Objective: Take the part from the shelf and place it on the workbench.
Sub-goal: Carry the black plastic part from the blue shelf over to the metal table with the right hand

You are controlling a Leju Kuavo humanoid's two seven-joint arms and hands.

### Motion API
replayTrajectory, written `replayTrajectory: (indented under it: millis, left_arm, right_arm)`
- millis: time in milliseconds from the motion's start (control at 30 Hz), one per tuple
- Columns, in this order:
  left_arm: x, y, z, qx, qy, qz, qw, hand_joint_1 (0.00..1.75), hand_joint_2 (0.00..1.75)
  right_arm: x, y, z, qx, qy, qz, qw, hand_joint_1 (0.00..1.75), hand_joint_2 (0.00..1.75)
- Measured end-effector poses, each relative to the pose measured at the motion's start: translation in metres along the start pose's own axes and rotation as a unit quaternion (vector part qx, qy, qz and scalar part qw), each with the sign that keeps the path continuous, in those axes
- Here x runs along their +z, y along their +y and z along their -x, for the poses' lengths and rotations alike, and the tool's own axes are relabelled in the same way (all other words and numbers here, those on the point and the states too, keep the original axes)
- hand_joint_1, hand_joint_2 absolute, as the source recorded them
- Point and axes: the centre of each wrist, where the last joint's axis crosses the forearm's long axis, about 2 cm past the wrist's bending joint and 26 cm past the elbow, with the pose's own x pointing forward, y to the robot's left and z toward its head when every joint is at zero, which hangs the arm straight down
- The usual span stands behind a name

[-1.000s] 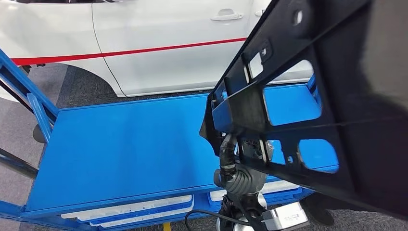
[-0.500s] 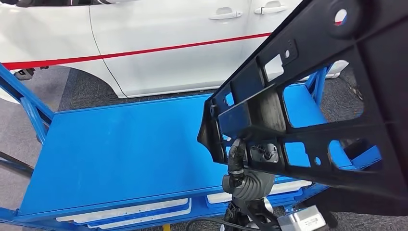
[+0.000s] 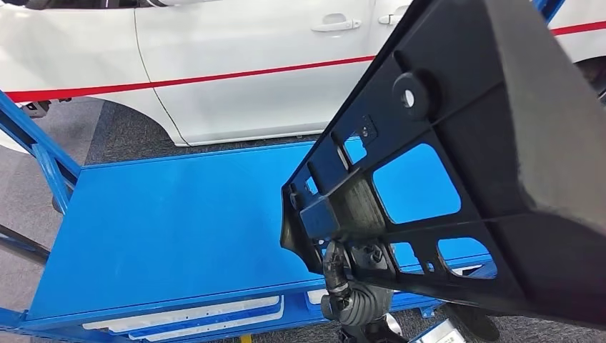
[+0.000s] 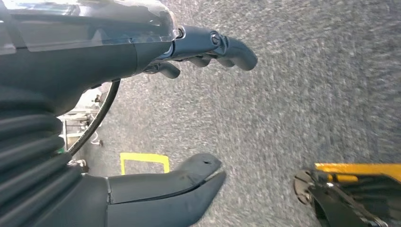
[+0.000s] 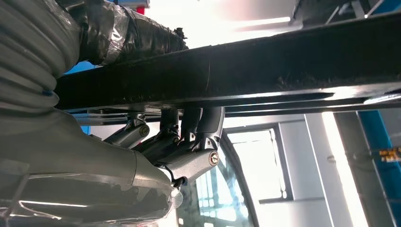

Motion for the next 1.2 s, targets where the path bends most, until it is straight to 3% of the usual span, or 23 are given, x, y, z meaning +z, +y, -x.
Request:
replayTrajectory:
  millis: [400,1200]
  left_arm:
    - [0.000,-0.001,-0.001,-0.015,0.001,0.008,1.000,0.00,1.75]
    - [-0.001,0.001,-0.003,-0.037,-0.004,0.013,0.999,0.00,1.75]
  right_arm:
    - [0.013,-0.003,-0.001,0.011,0.011,-0.032,0.999,1.75,1.75]
    - [0.021,-0.010,-0.001,-0.015,0.039,-0.010,0.999,1.75,1.75]
